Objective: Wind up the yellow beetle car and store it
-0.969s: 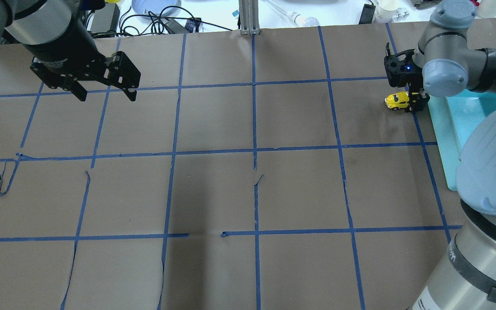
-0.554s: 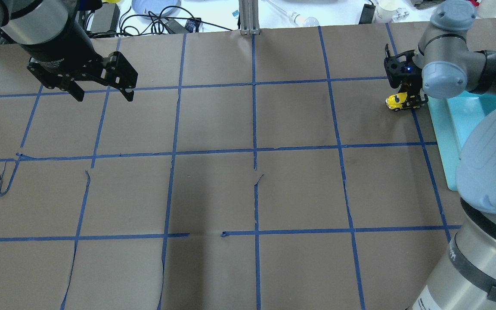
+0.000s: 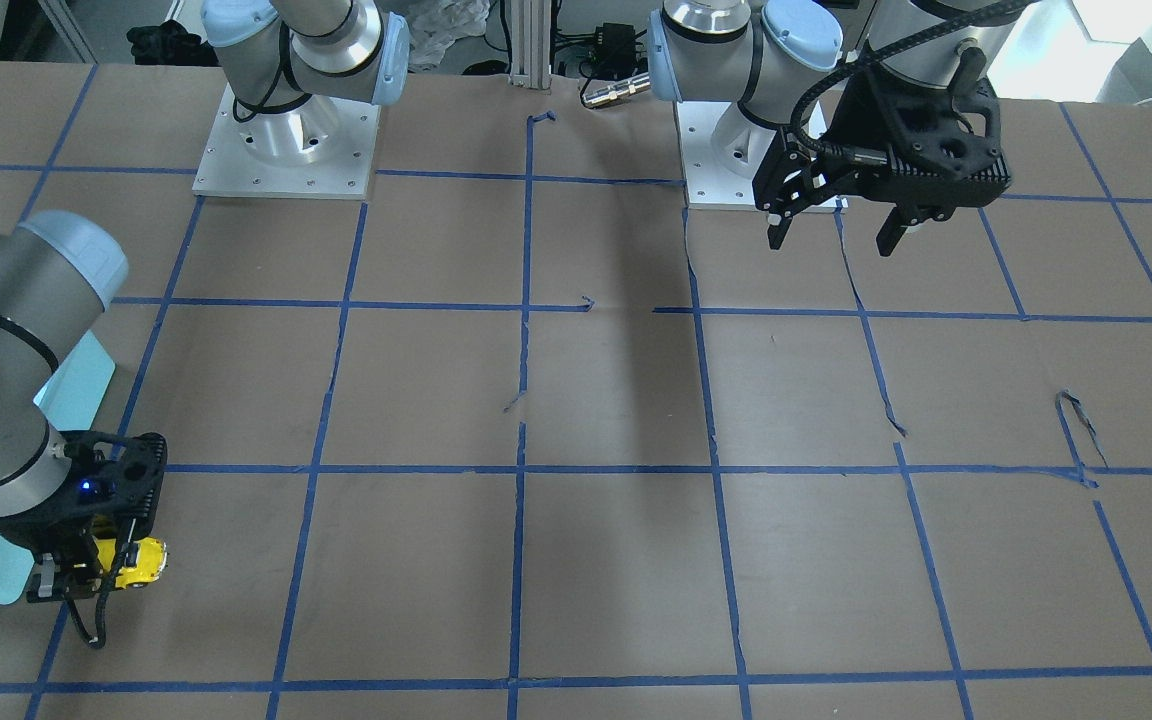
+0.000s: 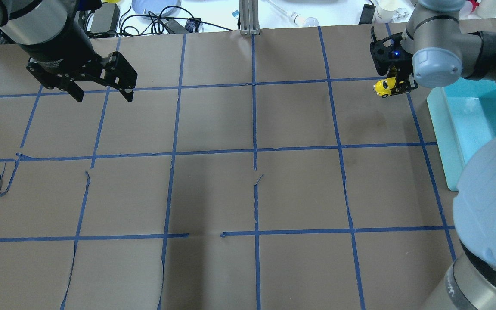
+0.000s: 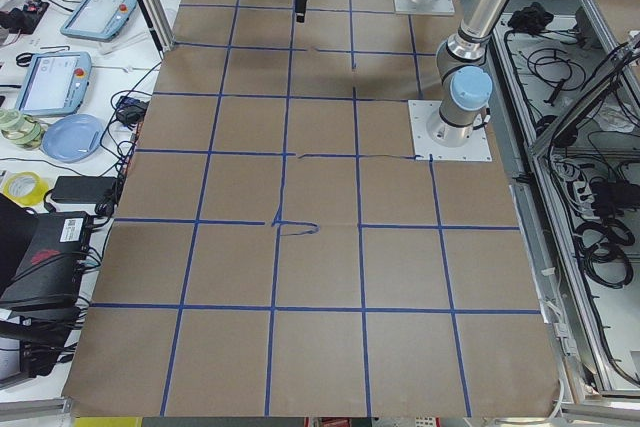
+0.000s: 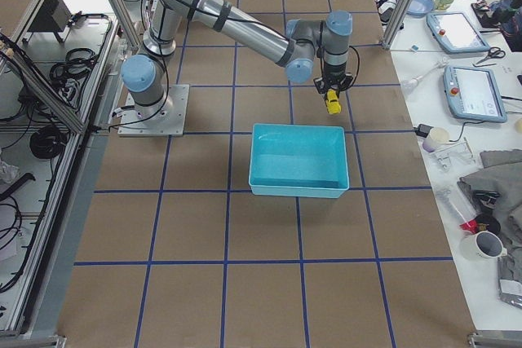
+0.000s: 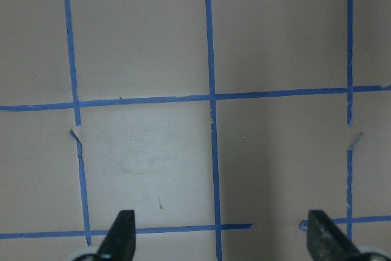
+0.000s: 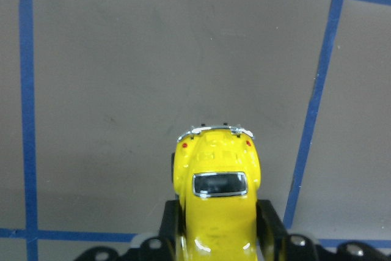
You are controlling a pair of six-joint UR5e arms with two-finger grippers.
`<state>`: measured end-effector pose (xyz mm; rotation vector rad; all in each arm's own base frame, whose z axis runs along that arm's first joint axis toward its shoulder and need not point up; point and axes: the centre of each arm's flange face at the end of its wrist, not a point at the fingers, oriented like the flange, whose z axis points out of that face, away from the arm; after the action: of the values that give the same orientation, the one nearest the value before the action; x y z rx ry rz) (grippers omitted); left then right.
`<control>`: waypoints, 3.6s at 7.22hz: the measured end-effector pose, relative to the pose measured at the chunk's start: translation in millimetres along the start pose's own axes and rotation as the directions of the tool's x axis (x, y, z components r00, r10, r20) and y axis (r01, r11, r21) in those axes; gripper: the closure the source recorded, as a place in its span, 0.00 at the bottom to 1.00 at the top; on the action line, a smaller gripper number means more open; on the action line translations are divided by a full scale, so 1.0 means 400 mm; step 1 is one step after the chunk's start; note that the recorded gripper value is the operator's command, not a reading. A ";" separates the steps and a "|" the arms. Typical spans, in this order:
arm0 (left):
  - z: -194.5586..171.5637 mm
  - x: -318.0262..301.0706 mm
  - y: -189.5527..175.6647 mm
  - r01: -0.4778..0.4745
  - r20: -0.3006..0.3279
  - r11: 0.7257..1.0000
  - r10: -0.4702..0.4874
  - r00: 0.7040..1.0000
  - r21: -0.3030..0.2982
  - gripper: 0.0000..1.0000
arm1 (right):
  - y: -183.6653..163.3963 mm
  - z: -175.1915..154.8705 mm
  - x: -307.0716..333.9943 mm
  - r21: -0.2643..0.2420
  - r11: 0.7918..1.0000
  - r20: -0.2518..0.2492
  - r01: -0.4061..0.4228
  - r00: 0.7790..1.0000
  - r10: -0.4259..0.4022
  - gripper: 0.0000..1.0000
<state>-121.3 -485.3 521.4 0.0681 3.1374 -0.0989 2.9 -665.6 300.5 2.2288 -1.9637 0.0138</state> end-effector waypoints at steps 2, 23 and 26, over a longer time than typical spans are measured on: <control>-0.002 -0.001 -0.001 0.001 0.000 1.000 -0.001 1.000 0.002 0.00 | 0.107 -0.130 -0.062 -0.059 0.998 0.022 -0.037 0.999 0.038 1.00; -0.012 -0.001 -0.001 0.001 0.000 1.000 -0.001 1.000 0.003 0.00 | -0.096 -0.528 -0.281 0.014 0.549 0.100 -0.836 0.547 0.831 0.00; -0.012 -0.001 -0.001 0.001 0.000 1.000 -0.001 1.000 0.002 0.00 | -0.317 -0.618 -0.290 -0.013 0.235 0.104 -0.972 0.232 0.967 0.00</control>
<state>-120.8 -485.4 526.0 0.0663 3.1373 -0.1021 138.7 -503.5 515.0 0.5664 -3.0585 0.1261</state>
